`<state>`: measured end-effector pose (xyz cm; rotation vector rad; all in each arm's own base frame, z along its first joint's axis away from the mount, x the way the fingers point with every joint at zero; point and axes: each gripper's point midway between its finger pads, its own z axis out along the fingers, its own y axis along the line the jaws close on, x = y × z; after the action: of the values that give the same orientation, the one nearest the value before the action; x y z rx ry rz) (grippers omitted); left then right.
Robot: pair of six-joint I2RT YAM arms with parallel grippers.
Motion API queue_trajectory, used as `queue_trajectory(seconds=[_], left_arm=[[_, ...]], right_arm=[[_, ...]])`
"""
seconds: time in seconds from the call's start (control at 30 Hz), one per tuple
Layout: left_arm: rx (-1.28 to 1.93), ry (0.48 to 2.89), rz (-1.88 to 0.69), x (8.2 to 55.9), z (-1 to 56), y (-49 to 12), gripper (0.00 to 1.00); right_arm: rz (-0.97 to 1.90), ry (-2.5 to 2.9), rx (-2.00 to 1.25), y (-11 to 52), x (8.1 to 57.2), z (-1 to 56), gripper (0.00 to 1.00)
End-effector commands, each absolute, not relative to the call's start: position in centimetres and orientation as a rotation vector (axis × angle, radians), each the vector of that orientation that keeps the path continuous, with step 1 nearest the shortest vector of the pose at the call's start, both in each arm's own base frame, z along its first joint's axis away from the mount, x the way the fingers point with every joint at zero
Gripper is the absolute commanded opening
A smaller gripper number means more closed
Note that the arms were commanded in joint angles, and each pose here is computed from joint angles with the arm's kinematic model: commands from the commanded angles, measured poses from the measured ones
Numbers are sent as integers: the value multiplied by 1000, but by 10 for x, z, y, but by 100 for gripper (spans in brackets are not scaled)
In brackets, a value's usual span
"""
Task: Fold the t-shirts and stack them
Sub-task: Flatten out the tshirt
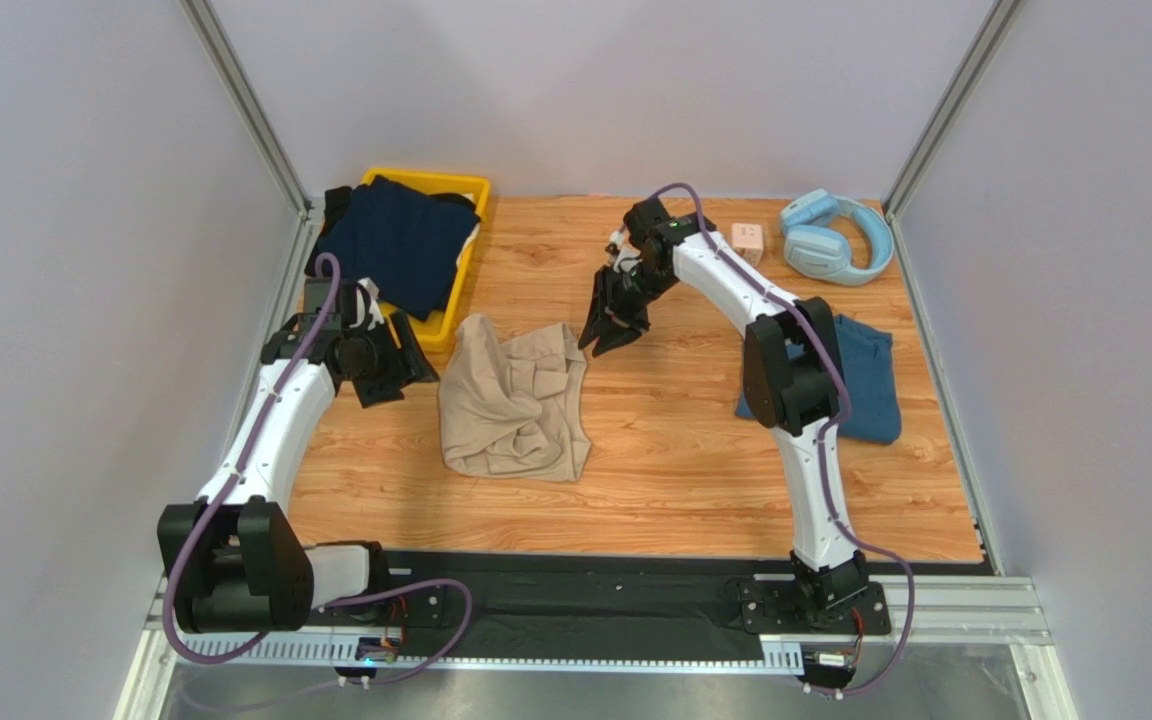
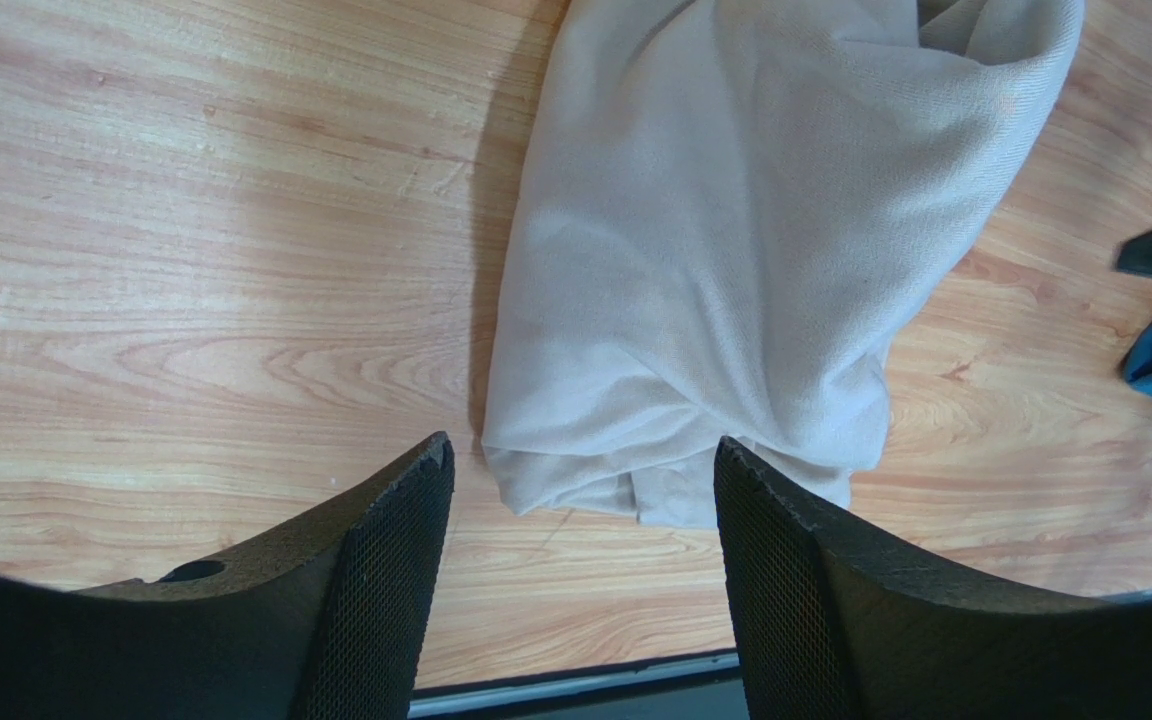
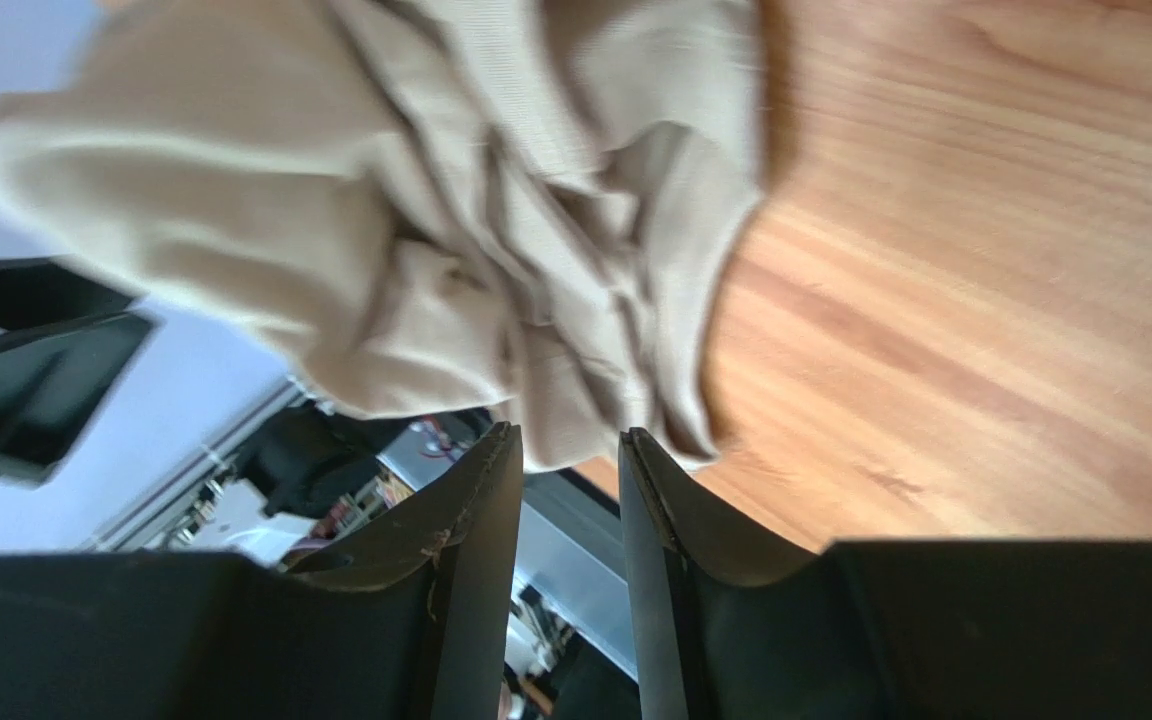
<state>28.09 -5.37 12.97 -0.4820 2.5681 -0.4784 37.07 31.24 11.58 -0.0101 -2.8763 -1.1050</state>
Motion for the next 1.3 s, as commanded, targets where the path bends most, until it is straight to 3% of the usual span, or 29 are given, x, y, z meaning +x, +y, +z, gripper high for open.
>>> queue_trajectory(seconds=[0.0,0.47,1.17,1.2,1.27], left_arm=[[-472,2548,-498,281,135,-54,71],[-485,2560,-470,273,135,-52,71],[-492,2587,-501,275,136,-56,70],[-494,2584,-499,276,137,-55,70],[-489,2584,-495,277,138,-55,70]], right_arm=[[-973,-2891,71,310,361,79,35],[-853,-2959,35,299,383,26,35],[-1013,-2932,-23,328,420,-4,35],[-1017,-2929,-26,329,420,-4,34],[-1034,-2910,-28,331,419,-5,14]])
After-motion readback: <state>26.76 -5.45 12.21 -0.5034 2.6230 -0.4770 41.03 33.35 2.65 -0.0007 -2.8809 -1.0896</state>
